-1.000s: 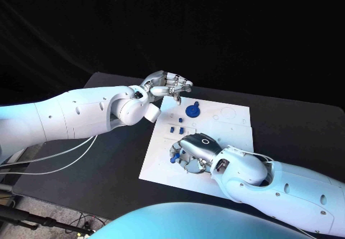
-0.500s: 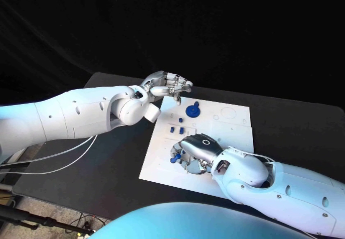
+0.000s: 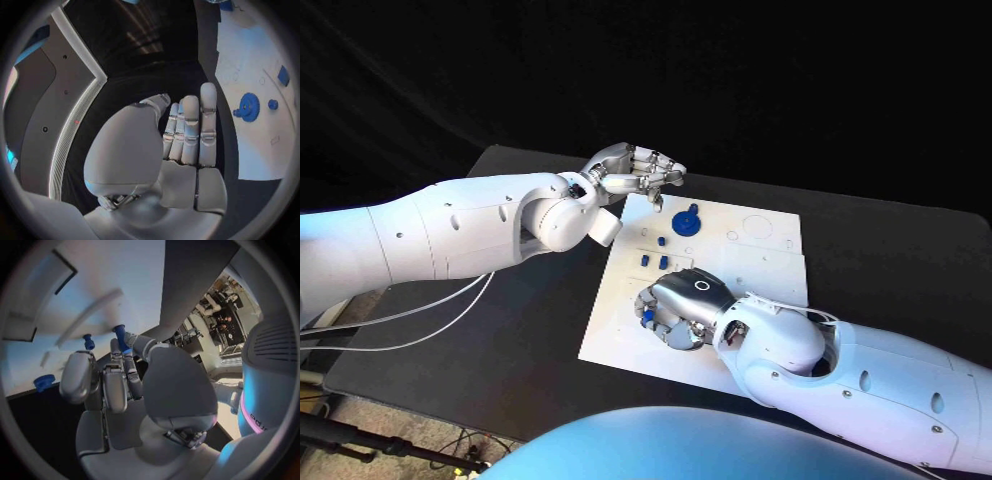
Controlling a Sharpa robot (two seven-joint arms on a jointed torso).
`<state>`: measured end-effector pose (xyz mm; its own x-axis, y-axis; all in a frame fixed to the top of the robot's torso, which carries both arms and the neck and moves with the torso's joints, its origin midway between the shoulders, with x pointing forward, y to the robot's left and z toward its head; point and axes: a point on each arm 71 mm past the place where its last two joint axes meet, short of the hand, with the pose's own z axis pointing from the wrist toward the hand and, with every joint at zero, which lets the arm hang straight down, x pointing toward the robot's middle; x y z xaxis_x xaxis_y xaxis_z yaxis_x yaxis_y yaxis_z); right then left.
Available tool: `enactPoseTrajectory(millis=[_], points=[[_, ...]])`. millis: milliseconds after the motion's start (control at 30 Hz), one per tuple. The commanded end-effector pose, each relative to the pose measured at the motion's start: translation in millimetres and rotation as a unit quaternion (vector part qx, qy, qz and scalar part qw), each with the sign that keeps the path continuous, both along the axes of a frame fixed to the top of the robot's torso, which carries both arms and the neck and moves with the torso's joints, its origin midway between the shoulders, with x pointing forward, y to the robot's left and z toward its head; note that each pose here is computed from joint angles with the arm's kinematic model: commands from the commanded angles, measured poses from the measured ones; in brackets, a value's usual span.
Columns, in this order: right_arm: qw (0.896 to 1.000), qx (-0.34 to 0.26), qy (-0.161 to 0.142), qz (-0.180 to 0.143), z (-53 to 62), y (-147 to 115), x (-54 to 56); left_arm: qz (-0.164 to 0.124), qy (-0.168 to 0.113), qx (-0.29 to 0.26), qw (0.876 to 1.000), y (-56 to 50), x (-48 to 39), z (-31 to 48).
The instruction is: Assemble the parts on the task board
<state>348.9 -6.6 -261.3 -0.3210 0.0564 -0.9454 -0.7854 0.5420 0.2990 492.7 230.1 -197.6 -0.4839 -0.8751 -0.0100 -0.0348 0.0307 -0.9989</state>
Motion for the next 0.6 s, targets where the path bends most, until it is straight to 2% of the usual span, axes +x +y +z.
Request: enactPoseTrajectory(millis=[33, 333, 600], points=[[1.000, -0.023, -0.003, 0.007, -4.1, 0.8, -3.0, -0.011, 0.003, -0.006, 1.000, -2.5, -0.9, 1.1], [1.000, -0.012, -0.008, 0.005, -2.5, 0.6, -3.1, -0.010, 0.004, -0.006, 1.000, -1.5, -1.0, 1.0], [1.000, 0.015, -0.016, -0.009, 1.1, -4.9, -0.8, -0.009, 0.004, -0.005, 1.000, -0.4, -0.9, 0.8]])
